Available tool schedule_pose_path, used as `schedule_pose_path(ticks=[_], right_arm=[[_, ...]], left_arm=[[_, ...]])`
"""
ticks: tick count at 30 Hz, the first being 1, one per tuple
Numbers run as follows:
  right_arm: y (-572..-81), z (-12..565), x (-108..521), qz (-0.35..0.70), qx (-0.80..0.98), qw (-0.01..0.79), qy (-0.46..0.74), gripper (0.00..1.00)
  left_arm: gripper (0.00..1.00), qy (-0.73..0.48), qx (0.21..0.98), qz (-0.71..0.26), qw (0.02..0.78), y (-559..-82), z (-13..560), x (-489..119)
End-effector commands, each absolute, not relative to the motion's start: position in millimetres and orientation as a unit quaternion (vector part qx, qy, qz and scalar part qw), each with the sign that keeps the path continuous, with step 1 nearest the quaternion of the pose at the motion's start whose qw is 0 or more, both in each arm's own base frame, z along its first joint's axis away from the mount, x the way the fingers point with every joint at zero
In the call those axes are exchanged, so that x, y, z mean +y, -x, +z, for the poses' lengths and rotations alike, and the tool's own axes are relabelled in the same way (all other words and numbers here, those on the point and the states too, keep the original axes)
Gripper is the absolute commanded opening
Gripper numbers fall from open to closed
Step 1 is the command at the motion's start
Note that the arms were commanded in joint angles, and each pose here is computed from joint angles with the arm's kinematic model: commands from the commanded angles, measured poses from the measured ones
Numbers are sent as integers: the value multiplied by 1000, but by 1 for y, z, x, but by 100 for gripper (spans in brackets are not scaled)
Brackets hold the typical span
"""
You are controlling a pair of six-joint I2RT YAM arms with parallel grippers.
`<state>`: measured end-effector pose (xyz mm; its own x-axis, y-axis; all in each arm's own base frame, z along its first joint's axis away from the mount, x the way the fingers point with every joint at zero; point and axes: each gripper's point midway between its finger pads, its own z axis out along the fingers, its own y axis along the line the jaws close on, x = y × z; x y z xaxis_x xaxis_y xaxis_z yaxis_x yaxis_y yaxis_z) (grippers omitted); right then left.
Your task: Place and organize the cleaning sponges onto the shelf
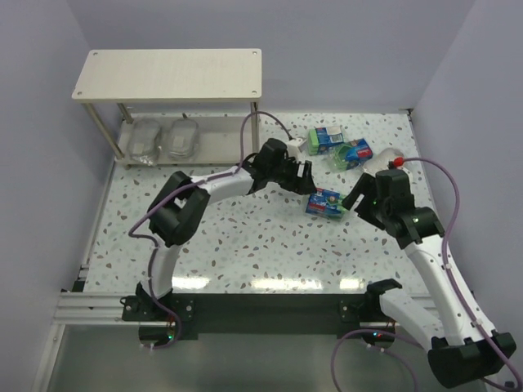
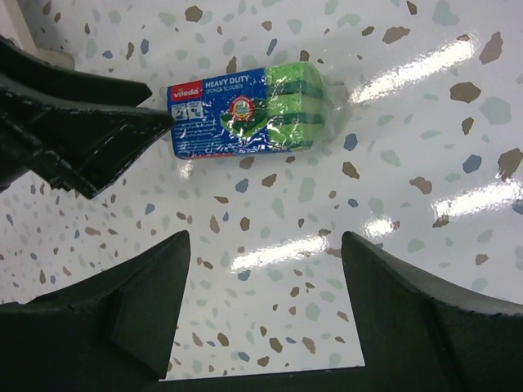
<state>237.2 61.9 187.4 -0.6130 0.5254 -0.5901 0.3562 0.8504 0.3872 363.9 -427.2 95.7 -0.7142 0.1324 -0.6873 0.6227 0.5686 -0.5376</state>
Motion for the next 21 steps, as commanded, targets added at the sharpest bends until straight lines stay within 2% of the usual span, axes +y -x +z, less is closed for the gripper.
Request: schedule_pose_path(ticks=[1,4,8,9,12,14,15,17,21], right_arm=[[-231,190,56,103,894,366,-239,78],[-228,187,55,101,896,364,-236,79],[-228,187,55,102,895,365,-233,79],[-229,186,56,104,896,364,-232,79],[-230,185,61,114,898,359,-227,78],[-231,183,64,121,899,356,-224,78],[-232,183,69,132,899,355,-220,78],[-233,182,74,143,900,351,-213,77],[-239,179,94,186,907,336,-175,76]], left_arm=[[79,-254,821,-403,313,-374,96,-445],[75,-260,829,-393,302,-371,83,-449],[49,-268,833,-386,292,-360,75,-442],[34,-267,838,-381,284,-355,67,-436],[14,-263,844,-373,282,-340,72,-419],[8,-251,842,-372,301,-334,95,-408],[0,-238,854,-355,297,-328,86,-394],[0,-218,849,-362,316,-321,114,-380],[0,-161,881,-334,295,-285,108,-329]])
